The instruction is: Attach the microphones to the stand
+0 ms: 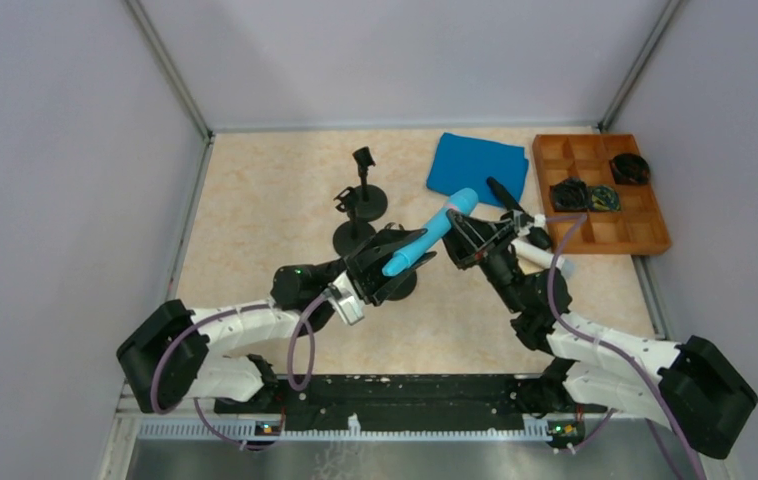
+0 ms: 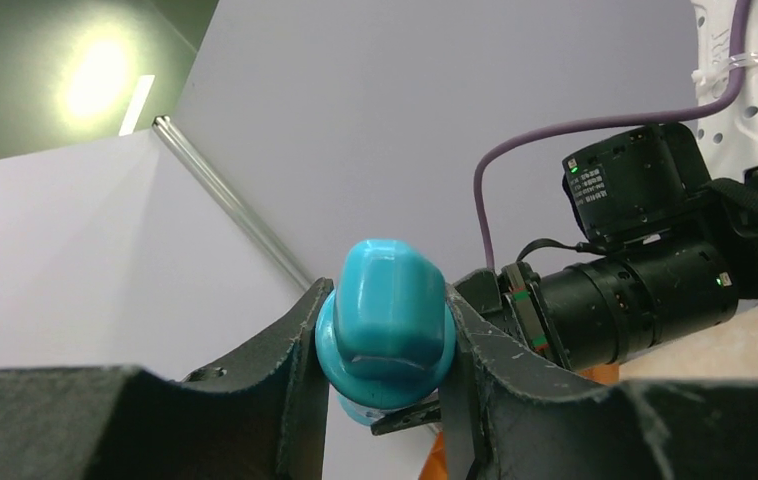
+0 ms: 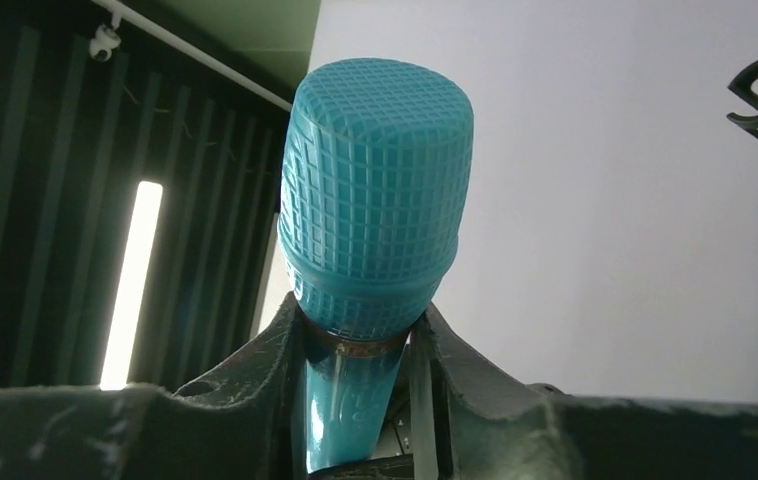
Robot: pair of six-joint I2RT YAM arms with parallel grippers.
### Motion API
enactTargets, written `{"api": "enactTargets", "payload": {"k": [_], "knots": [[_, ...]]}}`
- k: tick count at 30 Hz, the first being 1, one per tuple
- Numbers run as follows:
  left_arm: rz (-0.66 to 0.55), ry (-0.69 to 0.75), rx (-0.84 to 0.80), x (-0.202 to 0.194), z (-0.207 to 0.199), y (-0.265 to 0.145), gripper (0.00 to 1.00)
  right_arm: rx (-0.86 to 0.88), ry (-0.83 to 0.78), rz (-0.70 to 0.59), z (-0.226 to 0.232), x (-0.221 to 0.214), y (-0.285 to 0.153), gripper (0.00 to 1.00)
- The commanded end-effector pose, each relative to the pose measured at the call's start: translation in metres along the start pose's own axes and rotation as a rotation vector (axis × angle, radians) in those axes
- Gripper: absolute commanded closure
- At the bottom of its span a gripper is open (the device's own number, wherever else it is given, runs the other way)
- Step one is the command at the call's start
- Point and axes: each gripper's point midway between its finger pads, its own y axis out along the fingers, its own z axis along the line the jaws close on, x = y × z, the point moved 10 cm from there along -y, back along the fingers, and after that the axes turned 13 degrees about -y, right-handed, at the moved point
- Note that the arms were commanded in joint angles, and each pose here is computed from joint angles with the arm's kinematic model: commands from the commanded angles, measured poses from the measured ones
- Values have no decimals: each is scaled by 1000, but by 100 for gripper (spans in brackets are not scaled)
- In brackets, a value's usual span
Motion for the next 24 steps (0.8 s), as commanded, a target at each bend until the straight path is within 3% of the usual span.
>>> {"api": "enactTargets", "payload": {"k": [1,3,4,12,24], "knots": [[-44,-82,32,18,-8,-9,49,188,-120,-92,31,10,-4,100],[-20,-102,25,20,-11,-13,5,167,-169,-110,31,12,-6,100],[1,-116,12,21,-13,-14,2,162,-198,-122,32,13,-8,100],[224,-256,-55,29,-19,-25,2,107,-476,-264,49,28,-22,100],[353,-453,334,59,-16,-64,2,-133,-957,-385,59,54,-36,100]]}}
